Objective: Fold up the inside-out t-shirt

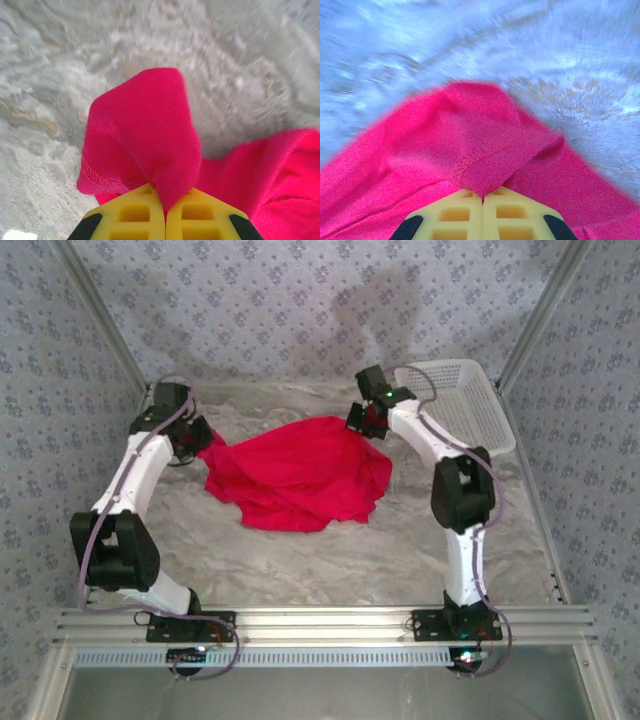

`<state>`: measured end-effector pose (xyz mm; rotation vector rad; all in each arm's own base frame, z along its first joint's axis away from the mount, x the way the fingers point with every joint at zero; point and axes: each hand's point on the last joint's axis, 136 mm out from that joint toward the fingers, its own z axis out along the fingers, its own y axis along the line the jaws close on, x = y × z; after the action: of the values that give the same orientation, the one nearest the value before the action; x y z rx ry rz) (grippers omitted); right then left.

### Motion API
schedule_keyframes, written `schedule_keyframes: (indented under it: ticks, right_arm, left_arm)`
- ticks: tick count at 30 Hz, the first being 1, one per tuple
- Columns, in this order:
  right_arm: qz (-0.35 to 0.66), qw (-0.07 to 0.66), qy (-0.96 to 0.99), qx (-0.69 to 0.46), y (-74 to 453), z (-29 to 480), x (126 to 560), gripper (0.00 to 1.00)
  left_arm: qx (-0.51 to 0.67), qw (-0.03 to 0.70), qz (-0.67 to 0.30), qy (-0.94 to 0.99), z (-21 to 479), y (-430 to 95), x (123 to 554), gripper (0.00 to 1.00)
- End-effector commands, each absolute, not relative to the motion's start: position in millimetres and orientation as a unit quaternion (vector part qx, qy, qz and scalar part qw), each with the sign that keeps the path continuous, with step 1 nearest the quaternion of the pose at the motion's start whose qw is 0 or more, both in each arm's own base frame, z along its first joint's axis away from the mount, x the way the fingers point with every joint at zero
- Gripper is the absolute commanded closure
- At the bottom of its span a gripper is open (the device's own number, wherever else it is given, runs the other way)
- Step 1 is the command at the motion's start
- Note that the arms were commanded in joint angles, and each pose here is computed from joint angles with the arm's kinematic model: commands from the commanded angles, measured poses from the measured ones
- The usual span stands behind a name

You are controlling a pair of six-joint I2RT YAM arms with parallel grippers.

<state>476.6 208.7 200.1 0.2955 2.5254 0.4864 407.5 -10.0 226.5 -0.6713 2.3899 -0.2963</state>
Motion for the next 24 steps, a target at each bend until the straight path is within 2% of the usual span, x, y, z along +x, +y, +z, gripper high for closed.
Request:
schedule_keyframes:
  ticks: [1,6,12,15,19,24]
  right_arm:
    - [0.237,0.386,0.888,0.082,194.2,338.6,442.2,1.00]
    - [0.312,0.467,0.826,0.057,182.6,442.3,387.3,1.00]
    - [0.390,0.520,0.759,0.028,171.3,523.2,309.6,1.00]
    - [0.415,0.545,0.728,0.021,161.9,548.9,280.5,1.00]
    - [0.409,0.553,0.726,0.028,155.2,548.7,276.1,1.00]
    - [0.366,0.505,0.780,0.056,162.2,484.4,332.6,1.00]
  left_arm:
    - [-0.250,0.407,-0.153,0.865,323.1,-3.9,392.3,1.00]
    - [-0.238,0.516,-0.171,0.805,425.2,6.7,349.8,1.00]
    - [-0.215,0.664,-0.158,0.699,547.7,19.7,256.3,1.00]
    - [-0.189,0.715,-0.152,0.656,585.6,17.6,225.7,1.00]
    - [-0.163,0.722,-0.167,0.651,594.9,9.3,232.2,1.00]
    - [-0.149,0.659,-0.204,0.709,544.6,-1.7,310.5,1.00]
